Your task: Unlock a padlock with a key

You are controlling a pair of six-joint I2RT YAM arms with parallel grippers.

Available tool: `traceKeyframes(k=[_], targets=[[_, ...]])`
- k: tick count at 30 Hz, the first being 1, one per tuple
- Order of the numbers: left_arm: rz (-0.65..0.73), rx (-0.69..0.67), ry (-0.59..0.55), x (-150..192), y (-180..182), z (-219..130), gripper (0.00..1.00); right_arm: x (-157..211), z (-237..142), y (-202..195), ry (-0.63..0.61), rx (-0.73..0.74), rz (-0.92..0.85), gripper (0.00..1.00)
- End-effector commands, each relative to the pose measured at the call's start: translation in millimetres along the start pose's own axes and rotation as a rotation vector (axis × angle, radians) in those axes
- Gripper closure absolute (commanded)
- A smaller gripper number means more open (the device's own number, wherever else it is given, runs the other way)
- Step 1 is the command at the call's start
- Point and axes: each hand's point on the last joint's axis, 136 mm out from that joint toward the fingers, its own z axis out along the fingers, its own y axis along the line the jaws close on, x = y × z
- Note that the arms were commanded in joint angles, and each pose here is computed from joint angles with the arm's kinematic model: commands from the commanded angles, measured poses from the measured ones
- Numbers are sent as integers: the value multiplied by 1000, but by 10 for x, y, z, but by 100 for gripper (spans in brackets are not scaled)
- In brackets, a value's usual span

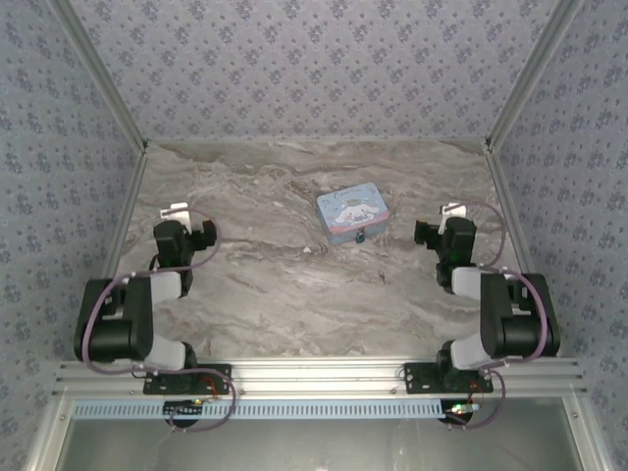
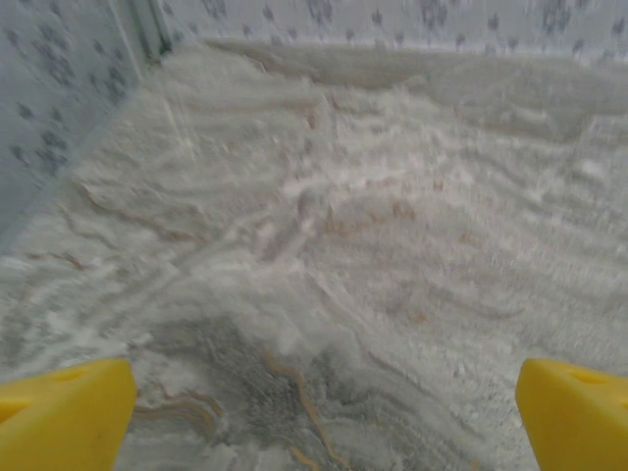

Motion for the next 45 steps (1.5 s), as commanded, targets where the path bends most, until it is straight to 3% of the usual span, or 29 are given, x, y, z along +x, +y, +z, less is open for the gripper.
traceKeyframes(k=[1, 5, 9, 18, 24, 33, 45], targets=[[-63, -30, -16, -282, 51, -222, 1, -310, -178, 15, 14, -13, 31, 0], [-207, 12, 50, -513, -24, -456, 1, -416, -429, 209, 99, -90, 45, 0], [-331, 160, 122, -544, -308, -642, 1, -333, -695, 517, 226, -186, 58, 1], [-428, 390, 252, -136, -937, -992, 1, 432, -1302, 1058, 652, -299, -25, 14], [-412, 455, 319, 181, -1295, -1022, 0, 795, -1356, 1199, 839, -321, -103, 28], [-394, 497, 374, 278, -1563, -951, 1, 947, -1127, 1468, 952, -357, -231, 47], [-393, 461, 380, 313, -1514, -944, 1, 1182, -956, 1526, 1033, -315, -301, 62]])
